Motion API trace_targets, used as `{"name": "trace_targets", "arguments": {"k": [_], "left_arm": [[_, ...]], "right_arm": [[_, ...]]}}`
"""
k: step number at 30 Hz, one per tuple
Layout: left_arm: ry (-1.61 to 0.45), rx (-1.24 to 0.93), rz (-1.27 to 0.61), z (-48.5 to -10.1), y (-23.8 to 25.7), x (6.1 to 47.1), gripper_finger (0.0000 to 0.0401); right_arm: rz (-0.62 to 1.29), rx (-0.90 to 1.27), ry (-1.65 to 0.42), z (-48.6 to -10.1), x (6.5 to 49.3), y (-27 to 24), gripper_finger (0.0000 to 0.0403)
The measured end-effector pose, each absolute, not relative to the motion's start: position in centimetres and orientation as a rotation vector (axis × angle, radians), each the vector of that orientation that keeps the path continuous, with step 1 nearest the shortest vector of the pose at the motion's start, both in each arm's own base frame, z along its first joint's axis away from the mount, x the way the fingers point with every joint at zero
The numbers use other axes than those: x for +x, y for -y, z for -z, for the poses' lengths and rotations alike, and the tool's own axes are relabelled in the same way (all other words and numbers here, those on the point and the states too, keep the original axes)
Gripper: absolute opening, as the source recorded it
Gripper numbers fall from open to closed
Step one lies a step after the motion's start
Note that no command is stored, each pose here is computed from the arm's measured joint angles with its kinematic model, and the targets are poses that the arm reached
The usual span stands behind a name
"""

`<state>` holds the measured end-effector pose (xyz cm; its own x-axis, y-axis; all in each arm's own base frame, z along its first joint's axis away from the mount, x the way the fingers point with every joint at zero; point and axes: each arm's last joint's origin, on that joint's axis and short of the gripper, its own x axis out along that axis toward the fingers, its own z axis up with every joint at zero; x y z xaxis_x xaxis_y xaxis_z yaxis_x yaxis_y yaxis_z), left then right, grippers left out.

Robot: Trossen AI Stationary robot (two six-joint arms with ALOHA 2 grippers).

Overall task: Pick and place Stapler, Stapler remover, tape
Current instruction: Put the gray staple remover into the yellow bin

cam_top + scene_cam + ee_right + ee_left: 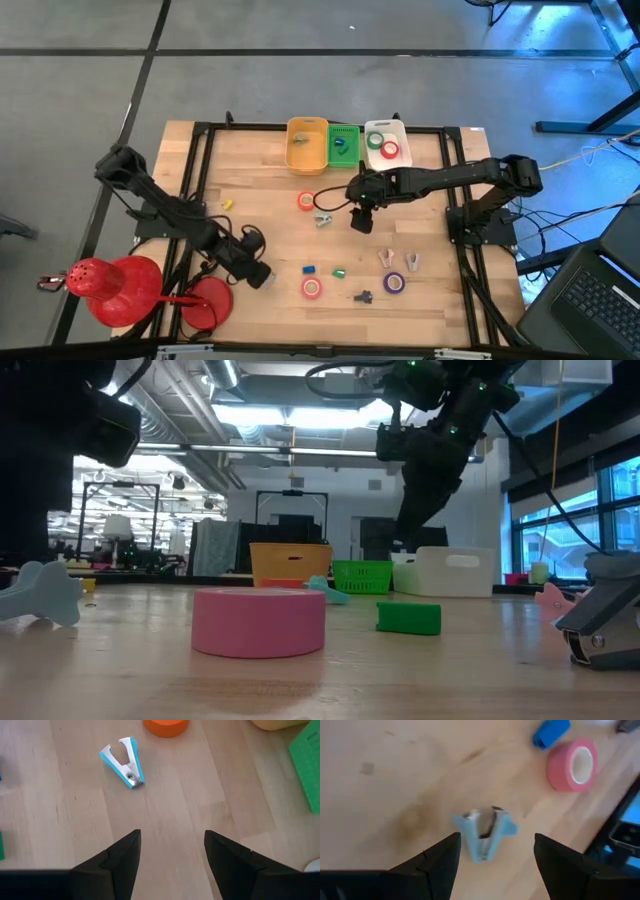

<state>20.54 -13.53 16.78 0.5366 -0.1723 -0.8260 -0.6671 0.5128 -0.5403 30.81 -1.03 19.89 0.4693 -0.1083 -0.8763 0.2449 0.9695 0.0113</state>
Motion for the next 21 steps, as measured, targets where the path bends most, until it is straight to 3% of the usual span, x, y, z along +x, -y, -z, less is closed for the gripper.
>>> {"name": "trace_targets", "arguments": {"k": [13,21], "left_arm": [[-1.036,-1.018,-0.406,-15.0,14.5,20.7,0.0217],[-1.027,-0.995,-0.402,-15.0,14.4,20.7,0.0133]], "right_arm": [[0.215,0.145,-1.069,-19.8,30.7,1.0,0.0220],[0.216,0.147,-1.069,-19.8,30.7,1.0,0.0220]]}}
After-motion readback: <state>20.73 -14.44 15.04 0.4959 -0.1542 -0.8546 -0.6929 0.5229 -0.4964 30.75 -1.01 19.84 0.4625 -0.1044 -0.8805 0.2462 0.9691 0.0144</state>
